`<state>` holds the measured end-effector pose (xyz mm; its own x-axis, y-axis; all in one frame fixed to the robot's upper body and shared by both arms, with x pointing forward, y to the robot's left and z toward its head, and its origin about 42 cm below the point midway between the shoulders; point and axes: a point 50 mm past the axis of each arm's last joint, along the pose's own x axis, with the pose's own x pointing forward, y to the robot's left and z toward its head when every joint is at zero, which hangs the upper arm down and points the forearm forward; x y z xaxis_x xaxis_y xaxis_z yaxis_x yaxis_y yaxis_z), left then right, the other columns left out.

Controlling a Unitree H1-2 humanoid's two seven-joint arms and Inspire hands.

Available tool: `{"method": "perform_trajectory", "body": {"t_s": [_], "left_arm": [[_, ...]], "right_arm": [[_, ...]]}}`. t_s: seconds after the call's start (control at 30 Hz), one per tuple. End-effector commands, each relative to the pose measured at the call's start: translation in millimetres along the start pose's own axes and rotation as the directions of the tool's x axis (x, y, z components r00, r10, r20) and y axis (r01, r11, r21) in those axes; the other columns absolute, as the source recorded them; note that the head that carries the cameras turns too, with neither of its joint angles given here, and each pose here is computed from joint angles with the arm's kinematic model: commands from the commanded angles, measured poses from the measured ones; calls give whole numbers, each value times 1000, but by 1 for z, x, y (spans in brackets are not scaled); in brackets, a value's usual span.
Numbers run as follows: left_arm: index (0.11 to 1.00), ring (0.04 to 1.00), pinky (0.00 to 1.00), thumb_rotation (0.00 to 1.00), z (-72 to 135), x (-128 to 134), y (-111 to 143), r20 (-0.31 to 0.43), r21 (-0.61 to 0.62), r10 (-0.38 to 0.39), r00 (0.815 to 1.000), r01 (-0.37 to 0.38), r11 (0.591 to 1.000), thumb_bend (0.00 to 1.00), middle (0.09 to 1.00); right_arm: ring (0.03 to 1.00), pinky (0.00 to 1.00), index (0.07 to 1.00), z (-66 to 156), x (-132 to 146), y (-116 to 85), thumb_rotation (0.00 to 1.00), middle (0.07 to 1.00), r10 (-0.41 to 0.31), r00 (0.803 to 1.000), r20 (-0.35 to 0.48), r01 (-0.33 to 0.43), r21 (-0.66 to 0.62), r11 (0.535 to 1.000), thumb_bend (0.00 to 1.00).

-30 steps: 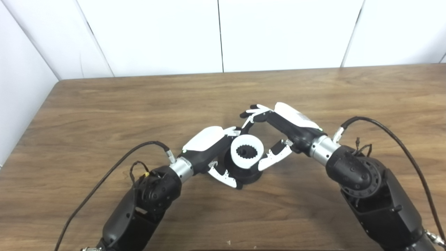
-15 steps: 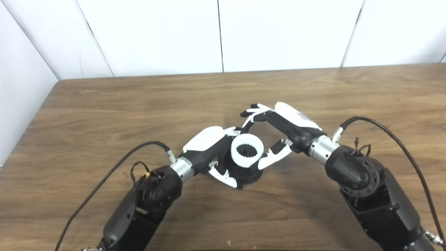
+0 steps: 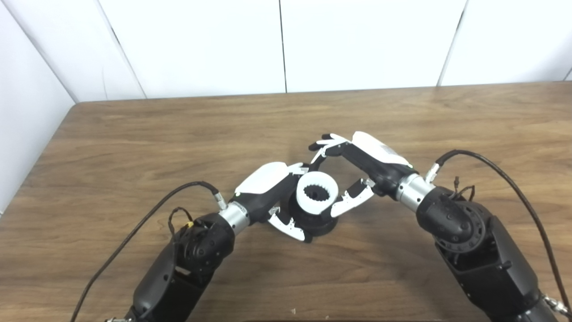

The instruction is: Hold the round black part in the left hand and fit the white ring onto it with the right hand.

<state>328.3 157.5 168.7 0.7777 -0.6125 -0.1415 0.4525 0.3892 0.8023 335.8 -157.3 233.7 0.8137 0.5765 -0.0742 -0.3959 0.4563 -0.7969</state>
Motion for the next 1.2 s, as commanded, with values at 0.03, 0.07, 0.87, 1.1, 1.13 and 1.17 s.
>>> {"method": "perform_trajectory", "body": {"t_s": [0.03,0.07,0.87,1.1,1.13,1.17], "left_arm": [[497,962,881,78,3,2,5,5,40,11,1000,-11,999,522,897],[497,961,878,78,3,2,5,5,42,12,1000,-12,999,522,897],[497,962,863,79,3,3,6,-6,29,11,1000,-11,1000,522,896],[662,957,864,208,2,2,6,-7,23,6,1000,-6,1000,858,890],[667,957,864,209,2,2,6,-7,22,6,1000,-5,1000,862,889],[673,957,864,208,2,2,6,-7,22,5,1000,-5,1000,867,888]], "right_arm": [[970,902,485,13,5,-9,151,872,-33,998,58,35,-36,999,525],[971,905,485,14,5,-9,151,872,-33,998,58,35,-35,999,525],[969,900,487,11,4,-9,152,873,-21,998,55,23,-45,999,525],[970,887,490,6,2,-10,160,873,-7,999,33,9,-44,999,523],[970,885,491,6,2,-10,160,874,-5,1000,30,6,-46,999,523],[969,883,491,5,2,-11,161,873,-3,1000,27,4,-51,999,522]]}}
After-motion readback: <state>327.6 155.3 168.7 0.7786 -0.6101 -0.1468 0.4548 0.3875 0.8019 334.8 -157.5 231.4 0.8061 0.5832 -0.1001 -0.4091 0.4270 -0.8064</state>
